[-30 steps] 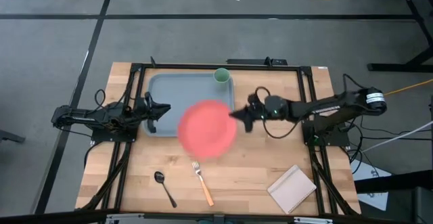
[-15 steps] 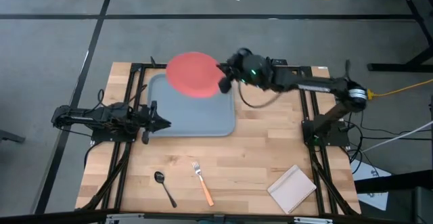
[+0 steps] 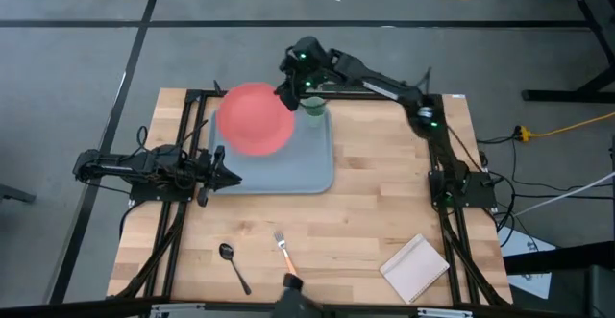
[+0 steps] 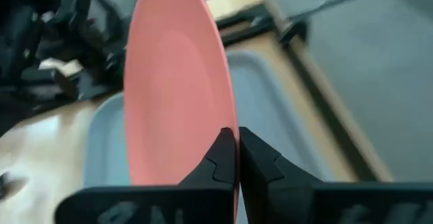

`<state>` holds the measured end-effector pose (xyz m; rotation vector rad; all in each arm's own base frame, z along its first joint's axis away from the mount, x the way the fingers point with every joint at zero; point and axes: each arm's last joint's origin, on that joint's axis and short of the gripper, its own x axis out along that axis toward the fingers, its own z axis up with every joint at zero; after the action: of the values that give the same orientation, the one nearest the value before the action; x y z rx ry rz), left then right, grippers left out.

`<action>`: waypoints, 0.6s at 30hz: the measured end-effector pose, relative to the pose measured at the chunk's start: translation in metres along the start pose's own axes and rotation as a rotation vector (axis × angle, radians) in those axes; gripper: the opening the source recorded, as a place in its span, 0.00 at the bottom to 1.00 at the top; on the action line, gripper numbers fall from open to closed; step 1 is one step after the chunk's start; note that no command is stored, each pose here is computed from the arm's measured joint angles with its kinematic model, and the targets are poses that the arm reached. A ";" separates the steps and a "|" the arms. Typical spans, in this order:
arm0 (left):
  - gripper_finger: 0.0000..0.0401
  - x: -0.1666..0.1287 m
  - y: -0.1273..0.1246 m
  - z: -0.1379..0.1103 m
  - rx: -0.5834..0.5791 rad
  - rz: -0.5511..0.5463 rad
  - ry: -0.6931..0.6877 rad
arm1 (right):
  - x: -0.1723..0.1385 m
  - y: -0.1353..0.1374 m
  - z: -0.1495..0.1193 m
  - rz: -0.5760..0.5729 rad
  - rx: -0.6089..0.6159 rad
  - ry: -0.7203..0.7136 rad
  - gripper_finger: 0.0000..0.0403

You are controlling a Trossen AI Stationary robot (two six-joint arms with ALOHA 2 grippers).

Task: Pick and place plate/cup/fork/spoon on tray
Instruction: Put the light pink plate on the gray tray to the bottom left of the green cup

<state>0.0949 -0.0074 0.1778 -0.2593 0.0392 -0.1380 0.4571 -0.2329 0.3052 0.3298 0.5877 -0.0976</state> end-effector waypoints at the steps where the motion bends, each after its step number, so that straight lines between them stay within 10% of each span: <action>1: 0.10 0.000 0.000 0.000 0.000 -0.001 -0.003 | 0.006 -0.005 -0.001 0.029 0.012 0.021 0.01; 6: 0.10 0.000 0.000 0.000 0.000 0.003 -0.004 | 0.035 -0.027 -0.022 0.167 0.068 0.048 0.01; 18: 0.10 0.000 0.002 0.001 0.007 0.054 -0.016 | 0.063 -0.029 -0.050 0.101 0.110 0.161 0.01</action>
<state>0.0951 -0.0057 0.1779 -0.2524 0.0303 -0.0825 0.4773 -0.2438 0.2233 0.4764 0.7257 -0.0056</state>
